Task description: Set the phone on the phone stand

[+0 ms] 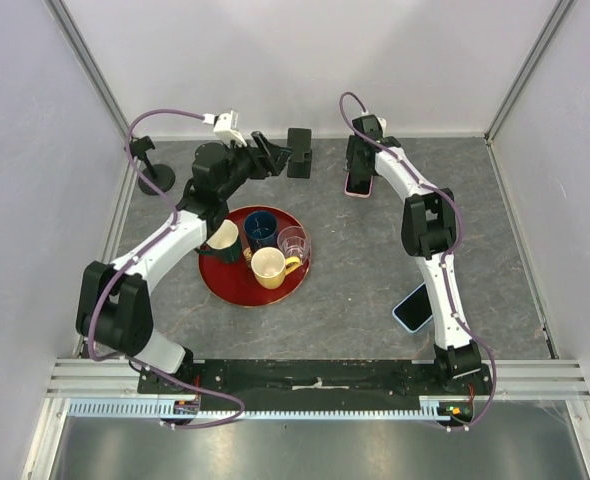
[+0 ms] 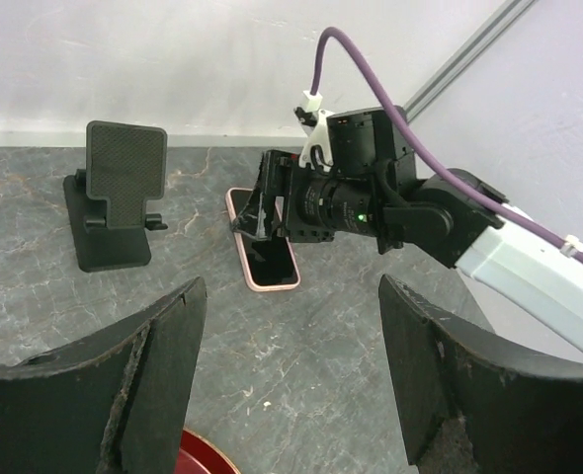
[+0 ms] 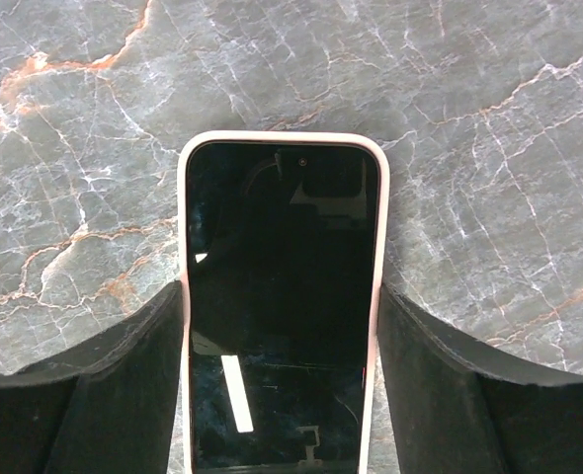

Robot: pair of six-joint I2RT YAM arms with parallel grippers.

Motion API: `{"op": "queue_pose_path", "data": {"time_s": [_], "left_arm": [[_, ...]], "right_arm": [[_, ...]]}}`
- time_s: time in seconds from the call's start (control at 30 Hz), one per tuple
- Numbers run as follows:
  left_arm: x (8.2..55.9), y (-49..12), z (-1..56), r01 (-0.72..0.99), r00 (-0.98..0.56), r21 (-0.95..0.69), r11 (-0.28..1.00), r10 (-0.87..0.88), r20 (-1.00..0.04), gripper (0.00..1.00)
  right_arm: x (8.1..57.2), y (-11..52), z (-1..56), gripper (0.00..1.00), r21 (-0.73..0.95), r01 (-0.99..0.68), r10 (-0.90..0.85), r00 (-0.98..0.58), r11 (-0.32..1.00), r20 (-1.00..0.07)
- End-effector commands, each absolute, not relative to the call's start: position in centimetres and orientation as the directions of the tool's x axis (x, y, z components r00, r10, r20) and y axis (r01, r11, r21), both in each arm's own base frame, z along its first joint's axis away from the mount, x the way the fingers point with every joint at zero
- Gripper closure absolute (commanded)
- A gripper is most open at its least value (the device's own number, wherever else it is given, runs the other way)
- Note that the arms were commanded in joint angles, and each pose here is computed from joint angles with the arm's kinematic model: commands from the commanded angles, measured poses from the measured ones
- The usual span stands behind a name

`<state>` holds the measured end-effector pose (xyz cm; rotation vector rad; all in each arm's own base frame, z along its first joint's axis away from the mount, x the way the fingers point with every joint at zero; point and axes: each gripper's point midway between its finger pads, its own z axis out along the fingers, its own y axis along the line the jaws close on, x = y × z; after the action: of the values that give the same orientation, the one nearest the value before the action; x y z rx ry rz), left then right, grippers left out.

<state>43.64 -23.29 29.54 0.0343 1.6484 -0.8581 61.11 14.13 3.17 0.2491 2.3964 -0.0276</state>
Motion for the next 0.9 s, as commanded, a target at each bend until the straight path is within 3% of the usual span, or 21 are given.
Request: {"op": "queue_pose_path", "data": {"time_s": [0.0, 0.1, 0.33, 0.6, 0.87], "left_arm": [[45.1, -24.3, 29.3, 0.486, -0.314, -0.436, 0.758, -0.314, -0.896, 0.23], [45.8, -24.8, 27.8, 0.487, -0.358, -0.414, 0.769, -0.257, -0.898, 0.24], [46.1, -26.8, 26.2, 0.536, -0.413, -0.441, 0.720, -0.232, -0.881, 0.25], [46.8, -29.6, 24.2, 0.576, -0.488, -0.472, 0.667, -0.183, -0.854, 0.33], [47.3, -32.8, 20.1, 0.594, -0.577, -0.522, 0.612, -0.128, -0.807, 0.33]], "right_arm": [[60.8, 15.6, 2.7, 0.52, 0.077, 0.125, 0.145, -0.757, 0.989, -0.637], [61.9, 16.3, 6.1, 0.73, 0.131, 0.095, 0.160, -0.690, 0.987, -0.706], [61.5, 16.2, 8.9, 1.00, 0.170, 0.063, 0.173, -0.604, 0.983, -0.778], [61.1, 17.4, 15.9, 1.00, 0.321, -0.047, 0.279, -0.390, 0.946, -0.878], [59.0, 17.1, 19.2, 1.00, 0.474, -0.081, 0.434, -0.290, 0.877, -0.853]]}}
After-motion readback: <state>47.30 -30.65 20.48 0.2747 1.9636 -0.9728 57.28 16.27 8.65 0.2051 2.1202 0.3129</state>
